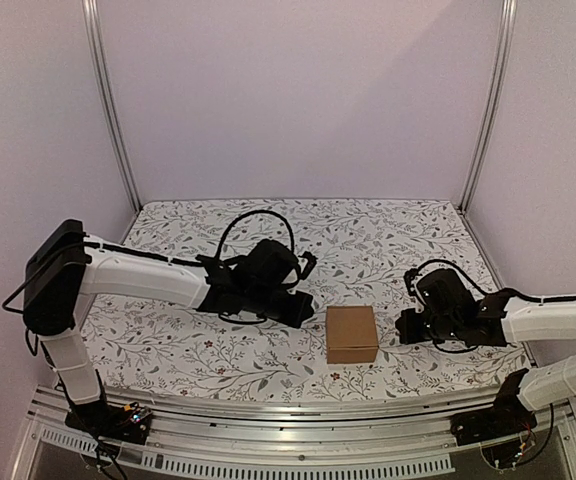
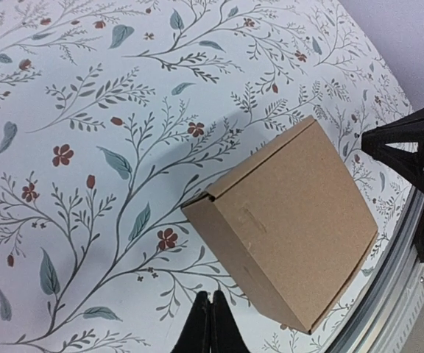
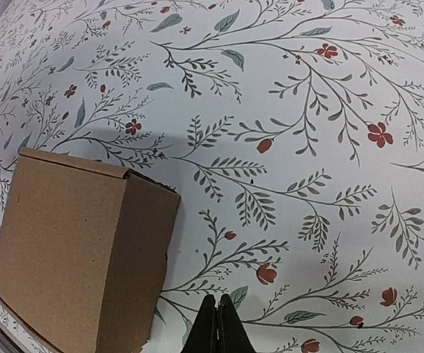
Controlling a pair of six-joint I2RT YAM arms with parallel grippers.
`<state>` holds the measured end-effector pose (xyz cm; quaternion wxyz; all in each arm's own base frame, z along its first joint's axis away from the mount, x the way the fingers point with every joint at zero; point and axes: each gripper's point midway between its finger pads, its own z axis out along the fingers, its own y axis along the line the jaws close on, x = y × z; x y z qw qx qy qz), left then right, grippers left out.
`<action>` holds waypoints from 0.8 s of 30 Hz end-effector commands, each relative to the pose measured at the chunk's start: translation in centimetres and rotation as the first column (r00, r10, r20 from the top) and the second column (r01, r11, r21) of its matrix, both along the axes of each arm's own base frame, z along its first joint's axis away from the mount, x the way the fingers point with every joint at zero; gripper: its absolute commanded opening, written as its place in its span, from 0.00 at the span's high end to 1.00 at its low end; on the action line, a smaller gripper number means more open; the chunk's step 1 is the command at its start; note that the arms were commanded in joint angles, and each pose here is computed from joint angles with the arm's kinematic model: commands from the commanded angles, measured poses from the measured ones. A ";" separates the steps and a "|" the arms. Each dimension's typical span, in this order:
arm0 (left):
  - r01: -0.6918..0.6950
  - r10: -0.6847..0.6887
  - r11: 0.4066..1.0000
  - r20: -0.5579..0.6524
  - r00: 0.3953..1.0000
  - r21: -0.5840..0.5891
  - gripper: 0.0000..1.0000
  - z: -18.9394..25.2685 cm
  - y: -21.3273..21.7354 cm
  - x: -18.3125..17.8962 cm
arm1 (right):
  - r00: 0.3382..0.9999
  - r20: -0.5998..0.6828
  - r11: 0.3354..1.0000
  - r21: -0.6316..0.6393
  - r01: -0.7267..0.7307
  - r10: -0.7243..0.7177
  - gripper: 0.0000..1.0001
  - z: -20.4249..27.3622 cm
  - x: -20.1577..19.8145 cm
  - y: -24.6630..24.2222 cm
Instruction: Fold the paper box
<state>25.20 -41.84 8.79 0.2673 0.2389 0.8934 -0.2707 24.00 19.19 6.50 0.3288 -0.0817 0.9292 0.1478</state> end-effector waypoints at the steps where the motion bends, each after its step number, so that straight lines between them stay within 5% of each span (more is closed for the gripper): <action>1: -0.049 0.050 0.998 -0.015 0.999 0.026 1.00 -0.9 0.8 1.2 | 1.000 -0.026 1.000 0.010 0.012 -0.012 0.99 -0.3 0.5 0.9; 24: -0.096 0.104 0.992 -0.098 0.990 0.085 1.00 -3.7 2.4 1.1 | 0.987 -0.082 0.984 0.124 -0.129 0.140 1.00 -1.5 1.2 12.8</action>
